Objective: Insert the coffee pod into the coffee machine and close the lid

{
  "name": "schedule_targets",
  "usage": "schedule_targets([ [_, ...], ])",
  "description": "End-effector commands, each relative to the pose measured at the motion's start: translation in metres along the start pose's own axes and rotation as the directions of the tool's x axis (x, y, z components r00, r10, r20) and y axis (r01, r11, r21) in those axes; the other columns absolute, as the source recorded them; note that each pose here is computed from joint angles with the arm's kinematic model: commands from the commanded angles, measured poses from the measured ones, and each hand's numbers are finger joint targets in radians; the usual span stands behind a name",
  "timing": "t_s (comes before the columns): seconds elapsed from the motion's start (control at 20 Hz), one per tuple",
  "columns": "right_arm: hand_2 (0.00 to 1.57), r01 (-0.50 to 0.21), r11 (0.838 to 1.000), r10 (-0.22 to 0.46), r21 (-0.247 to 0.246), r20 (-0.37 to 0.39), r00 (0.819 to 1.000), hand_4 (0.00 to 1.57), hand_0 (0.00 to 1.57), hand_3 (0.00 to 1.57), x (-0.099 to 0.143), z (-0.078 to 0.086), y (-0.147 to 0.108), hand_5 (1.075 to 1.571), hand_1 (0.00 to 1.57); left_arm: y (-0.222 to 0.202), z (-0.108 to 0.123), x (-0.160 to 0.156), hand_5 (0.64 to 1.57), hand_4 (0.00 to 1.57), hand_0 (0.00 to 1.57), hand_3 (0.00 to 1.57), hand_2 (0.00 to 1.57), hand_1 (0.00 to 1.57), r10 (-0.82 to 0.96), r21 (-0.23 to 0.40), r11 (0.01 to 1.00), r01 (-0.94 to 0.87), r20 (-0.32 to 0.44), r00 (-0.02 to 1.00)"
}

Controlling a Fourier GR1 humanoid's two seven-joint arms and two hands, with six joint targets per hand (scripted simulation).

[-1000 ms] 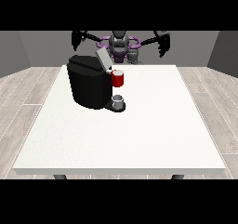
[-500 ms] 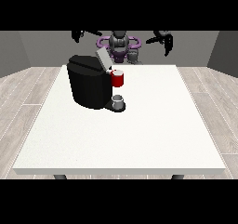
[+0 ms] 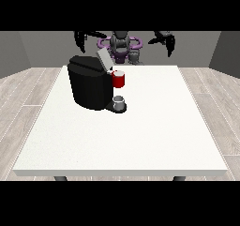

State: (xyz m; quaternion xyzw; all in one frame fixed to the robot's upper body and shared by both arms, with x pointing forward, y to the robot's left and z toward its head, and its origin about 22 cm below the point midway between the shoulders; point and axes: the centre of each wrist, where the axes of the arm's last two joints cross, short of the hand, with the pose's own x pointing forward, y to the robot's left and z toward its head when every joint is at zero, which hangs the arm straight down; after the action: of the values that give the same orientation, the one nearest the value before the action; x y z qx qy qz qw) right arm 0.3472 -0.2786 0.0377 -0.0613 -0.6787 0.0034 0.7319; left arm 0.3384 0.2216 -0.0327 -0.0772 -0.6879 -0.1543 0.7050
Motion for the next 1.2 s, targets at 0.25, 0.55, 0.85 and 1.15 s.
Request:
schedule_targets([
  [0.25, 0.00, 0.013, 1.000, -0.013, 0.025, 0.002, 1.000, 0.00, 0.00, 0.00, 0.016, -0.022, -0.010, 1.571, 0.00, -0.004, 0.013, 0.033, 1.571, 0.28, 0.00, 0.00, 0.00, 0.00, -0.008, 0.029, 1.000, 0.005, 0.088, 0.996],
  [0.55, 0.00, 0.019, 0.995, -0.022, 0.102, 0.027, 0.999, 0.00, 0.00, 0.00, 0.037, -0.033, 0.043, 1.571, 0.00, 0.020, 0.031, 0.045, 1.571, 0.37, 0.00, 0.00, 0.00, 0.00, -0.022, 0.061, 0.998, 0.015, 0.101, 0.995],
  [0.85, 0.00, -0.025, 0.990, 0.018, 0.139, 0.051, 0.999, 0.00, 0.00, 0.00, 0.019, -0.032, 0.049, 1.571, 0.00, 0.013, 0.047, 0.045, 1.571, 0.36, 0.00, 0.00, 0.00, 0.00, -0.038, 0.096, 0.995, 0.026, 0.125, 0.991],
  [1.15, 0.00, -0.052, 0.983, 0.033, 0.174, 0.112, 0.993, 0.13, 0.00, 0.00, 0.078, -0.048, 0.072, 1.571, 0.00, 0.027, 0.049, 0.045, 1.571, 0.32, 0.00, 0.00, 0.00, 0.00, -0.079, 0.152, 0.987, 0.056, 0.151, 0.985],
])
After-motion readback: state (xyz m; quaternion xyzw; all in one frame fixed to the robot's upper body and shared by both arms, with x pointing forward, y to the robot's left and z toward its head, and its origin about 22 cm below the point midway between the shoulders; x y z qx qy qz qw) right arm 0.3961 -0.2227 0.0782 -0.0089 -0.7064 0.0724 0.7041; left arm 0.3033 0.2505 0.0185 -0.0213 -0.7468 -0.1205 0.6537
